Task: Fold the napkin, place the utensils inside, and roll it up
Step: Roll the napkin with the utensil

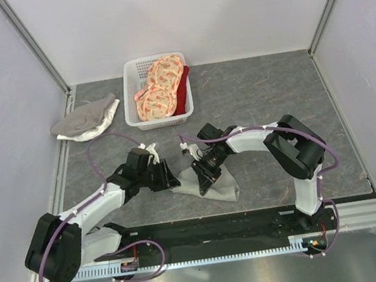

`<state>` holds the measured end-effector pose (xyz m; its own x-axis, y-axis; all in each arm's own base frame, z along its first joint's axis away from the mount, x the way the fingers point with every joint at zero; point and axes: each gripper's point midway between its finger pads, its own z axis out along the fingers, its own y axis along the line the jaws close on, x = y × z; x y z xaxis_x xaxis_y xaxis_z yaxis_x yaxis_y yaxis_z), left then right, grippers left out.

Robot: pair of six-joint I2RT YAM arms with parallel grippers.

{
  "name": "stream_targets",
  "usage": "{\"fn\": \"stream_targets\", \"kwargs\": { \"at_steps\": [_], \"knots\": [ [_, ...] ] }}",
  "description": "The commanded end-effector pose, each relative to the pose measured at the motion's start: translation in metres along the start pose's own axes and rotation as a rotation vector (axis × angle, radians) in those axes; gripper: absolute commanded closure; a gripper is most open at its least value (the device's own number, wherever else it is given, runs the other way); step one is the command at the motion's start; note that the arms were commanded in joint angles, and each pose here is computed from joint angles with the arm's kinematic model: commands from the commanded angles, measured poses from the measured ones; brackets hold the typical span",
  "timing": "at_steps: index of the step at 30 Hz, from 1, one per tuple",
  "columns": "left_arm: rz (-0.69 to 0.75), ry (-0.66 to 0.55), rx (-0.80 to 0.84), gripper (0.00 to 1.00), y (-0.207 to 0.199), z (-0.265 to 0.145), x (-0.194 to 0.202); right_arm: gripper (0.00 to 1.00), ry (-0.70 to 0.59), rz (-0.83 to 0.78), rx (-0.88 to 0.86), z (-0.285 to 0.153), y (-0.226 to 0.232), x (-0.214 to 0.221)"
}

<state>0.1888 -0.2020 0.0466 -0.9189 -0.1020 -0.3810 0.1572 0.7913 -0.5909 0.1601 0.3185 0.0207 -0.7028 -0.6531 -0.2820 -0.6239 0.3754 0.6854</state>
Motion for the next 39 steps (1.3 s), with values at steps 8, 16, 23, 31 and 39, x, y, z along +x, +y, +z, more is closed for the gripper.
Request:
{"fn": "stream_targets", "kwargs": {
  "at_steps": [8, 16, 23, 31, 39],
  "knots": [
    [0.004, 0.004, 0.001, 0.9, -0.003, 0.01, -0.003, 0.58, 0.04, 0.033, 0.162, 0.0, -0.028, 0.016],
    [-0.012, 0.099, -0.041, 0.98, 0.001, 0.018, 0.002, 0.31, -0.172, 0.037, 0.408, -0.053, -0.01, -0.007],
    [-0.008, 0.158, -0.037, 0.98, -0.009, 0.018, -0.004, 0.19, -0.284, -0.139, 0.719, -0.075, 0.009, 0.0],
    [-0.01, 0.215, -0.011, 0.98, -0.013, 0.022, 0.002, 0.17, -0.317, -0.324, 0.859, -0.053, 0.022, -0.007],
    [-0.005, 0.232, 0.001, 0.98, -0.015, 0.024, 0.002, 0.25, -0.223, -0.383, 0.945, -0.024, -0.002, -0.005]
  ]
}}
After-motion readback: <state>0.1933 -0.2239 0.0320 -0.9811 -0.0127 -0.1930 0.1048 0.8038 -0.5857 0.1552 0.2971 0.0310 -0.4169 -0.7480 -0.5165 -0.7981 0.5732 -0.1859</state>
